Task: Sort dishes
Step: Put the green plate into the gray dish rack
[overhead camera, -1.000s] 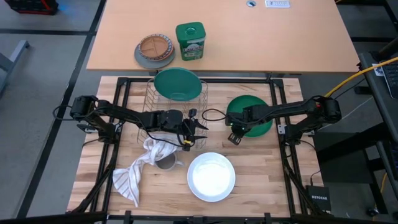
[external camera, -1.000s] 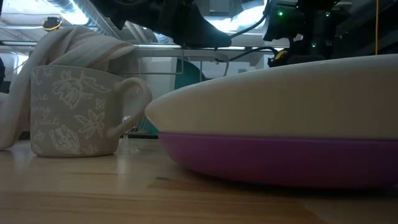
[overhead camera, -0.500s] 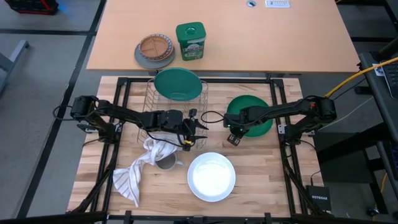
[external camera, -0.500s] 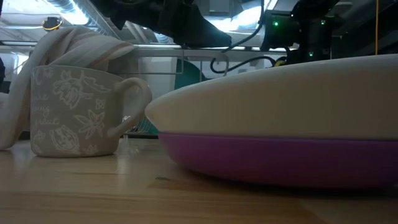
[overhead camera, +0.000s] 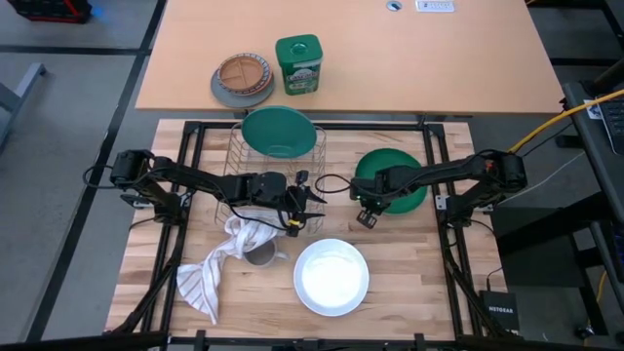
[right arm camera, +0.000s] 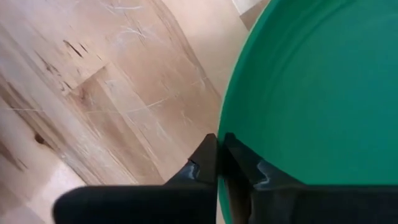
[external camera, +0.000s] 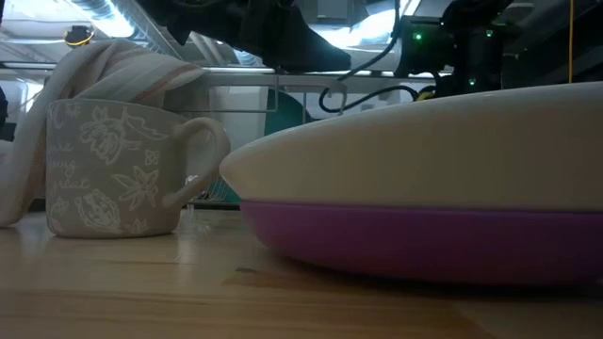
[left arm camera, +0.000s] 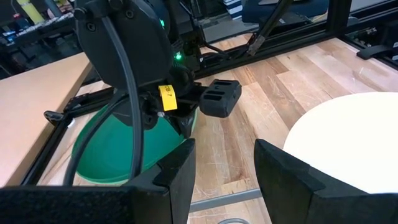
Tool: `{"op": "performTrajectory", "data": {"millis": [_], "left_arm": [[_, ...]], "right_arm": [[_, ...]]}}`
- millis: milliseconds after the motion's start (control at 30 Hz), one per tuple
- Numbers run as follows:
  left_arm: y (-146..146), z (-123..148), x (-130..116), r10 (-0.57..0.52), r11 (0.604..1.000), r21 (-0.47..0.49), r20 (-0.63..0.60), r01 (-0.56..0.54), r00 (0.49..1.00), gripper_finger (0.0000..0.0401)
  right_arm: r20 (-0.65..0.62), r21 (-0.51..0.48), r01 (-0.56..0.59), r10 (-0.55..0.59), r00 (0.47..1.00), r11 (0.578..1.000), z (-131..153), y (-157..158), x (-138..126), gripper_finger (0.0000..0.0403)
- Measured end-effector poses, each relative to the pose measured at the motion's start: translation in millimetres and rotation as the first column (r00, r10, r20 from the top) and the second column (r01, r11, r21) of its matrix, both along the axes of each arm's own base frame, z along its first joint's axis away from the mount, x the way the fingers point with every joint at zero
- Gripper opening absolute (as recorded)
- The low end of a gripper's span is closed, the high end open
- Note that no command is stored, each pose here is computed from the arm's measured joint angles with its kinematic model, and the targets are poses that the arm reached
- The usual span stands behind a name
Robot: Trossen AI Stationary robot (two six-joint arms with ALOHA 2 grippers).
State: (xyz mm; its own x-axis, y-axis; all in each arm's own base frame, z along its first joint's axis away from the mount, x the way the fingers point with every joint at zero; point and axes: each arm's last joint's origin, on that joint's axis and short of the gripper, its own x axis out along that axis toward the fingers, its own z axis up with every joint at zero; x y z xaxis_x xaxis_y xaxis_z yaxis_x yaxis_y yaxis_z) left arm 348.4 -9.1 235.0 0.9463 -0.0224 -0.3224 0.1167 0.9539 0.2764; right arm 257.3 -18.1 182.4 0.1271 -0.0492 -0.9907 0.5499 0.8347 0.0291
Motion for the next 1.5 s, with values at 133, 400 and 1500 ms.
{"op": "performTrajectory", "data": {"millis": [133,400,1500], "left_arm": [[0.0,0.0,0.0,0.000,1.000,0.000,0.000,0.000,1.000,0.0153],[-0.1,0.2,0.1,-0.007,1.000,0.022,0.002,0.007,1.000,0.0153],[-22.6,17.3,1.0,0.185,0.979,0.052,0.179,-0.197,0.966,0.0153]], "right_arm": [[-0.047,0.010,0.000,0.001,0.999,1.000,7.0,0.3,-1.8,0.0023],[-0.094,0.014,-0.003,0.004,0.996,1.000,32.6,0.2,0.8,0.0014],[0.024,-0.112,-0.204,0.208,0.978,0.973,121.7,36.5,18.0,0.0005]]}}
